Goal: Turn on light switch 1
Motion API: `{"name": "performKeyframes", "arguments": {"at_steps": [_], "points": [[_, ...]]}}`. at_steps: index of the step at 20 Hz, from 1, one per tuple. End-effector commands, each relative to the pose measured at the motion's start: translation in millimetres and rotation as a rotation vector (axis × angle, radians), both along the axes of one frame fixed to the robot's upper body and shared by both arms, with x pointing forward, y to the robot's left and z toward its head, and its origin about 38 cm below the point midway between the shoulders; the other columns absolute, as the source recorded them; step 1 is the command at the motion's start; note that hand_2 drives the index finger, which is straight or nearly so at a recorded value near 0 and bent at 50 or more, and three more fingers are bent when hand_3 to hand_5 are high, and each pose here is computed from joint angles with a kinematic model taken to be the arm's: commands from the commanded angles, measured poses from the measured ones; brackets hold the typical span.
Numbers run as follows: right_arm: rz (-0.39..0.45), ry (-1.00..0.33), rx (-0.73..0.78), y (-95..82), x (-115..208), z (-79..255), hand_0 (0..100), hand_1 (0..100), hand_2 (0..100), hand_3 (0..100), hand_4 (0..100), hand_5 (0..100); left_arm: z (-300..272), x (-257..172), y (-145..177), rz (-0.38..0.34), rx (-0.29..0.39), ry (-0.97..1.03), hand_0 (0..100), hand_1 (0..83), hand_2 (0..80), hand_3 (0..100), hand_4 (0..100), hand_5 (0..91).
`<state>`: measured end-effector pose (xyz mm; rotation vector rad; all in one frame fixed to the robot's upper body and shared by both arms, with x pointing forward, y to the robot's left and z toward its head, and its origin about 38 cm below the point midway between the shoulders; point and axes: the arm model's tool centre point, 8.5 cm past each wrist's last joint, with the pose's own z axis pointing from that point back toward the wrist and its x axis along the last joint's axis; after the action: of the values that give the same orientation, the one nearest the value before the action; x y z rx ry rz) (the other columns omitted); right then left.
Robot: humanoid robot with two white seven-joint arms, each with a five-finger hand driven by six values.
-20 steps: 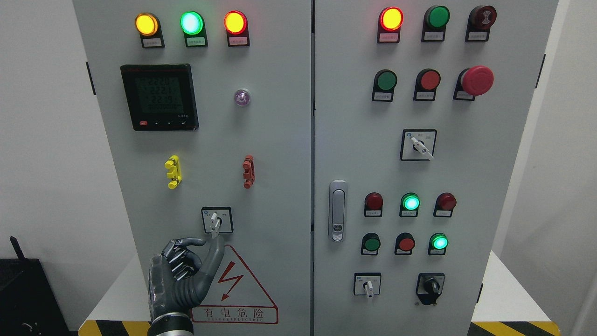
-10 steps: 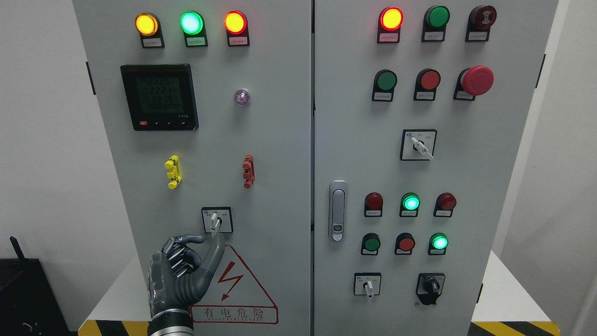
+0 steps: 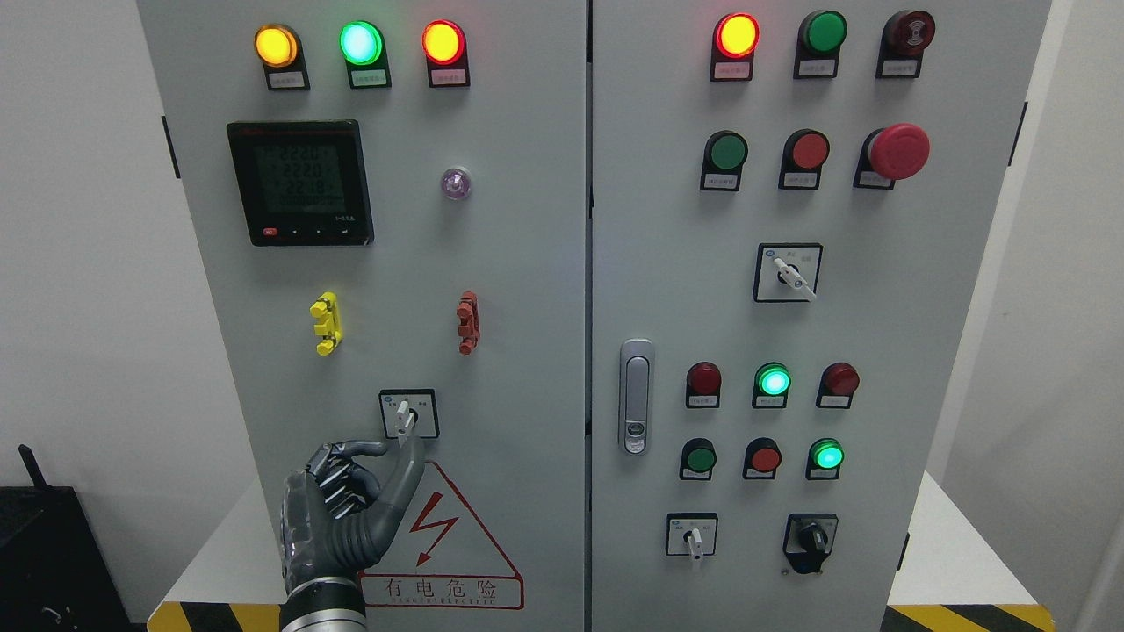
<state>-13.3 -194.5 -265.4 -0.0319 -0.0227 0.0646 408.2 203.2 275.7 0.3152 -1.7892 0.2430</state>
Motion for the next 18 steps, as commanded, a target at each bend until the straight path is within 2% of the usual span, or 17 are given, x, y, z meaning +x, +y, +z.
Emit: {"name": "performKeyframes", "arguments": {"at_steps": [1, 18], "points": [[-0.024, 0.001, 0.001, 0.1, -0.2, 0.0, 0, 0, 0, 0, 0, 0, 1.2, 4.7, -1.8, -0.002, -0.003, 0.009, 2, 67.6, 53.8, 93, 92, 88.7], [-0.024, 0.001, 0.001, 0.1, -0.2, 0.0, 0, 0, 0, 0, 0, 0, 2.5, 7.6, -2.8, -0.004, -0.003, 0.009, 5, 67.4, 54.8, 94, 92, 88.8]]}}
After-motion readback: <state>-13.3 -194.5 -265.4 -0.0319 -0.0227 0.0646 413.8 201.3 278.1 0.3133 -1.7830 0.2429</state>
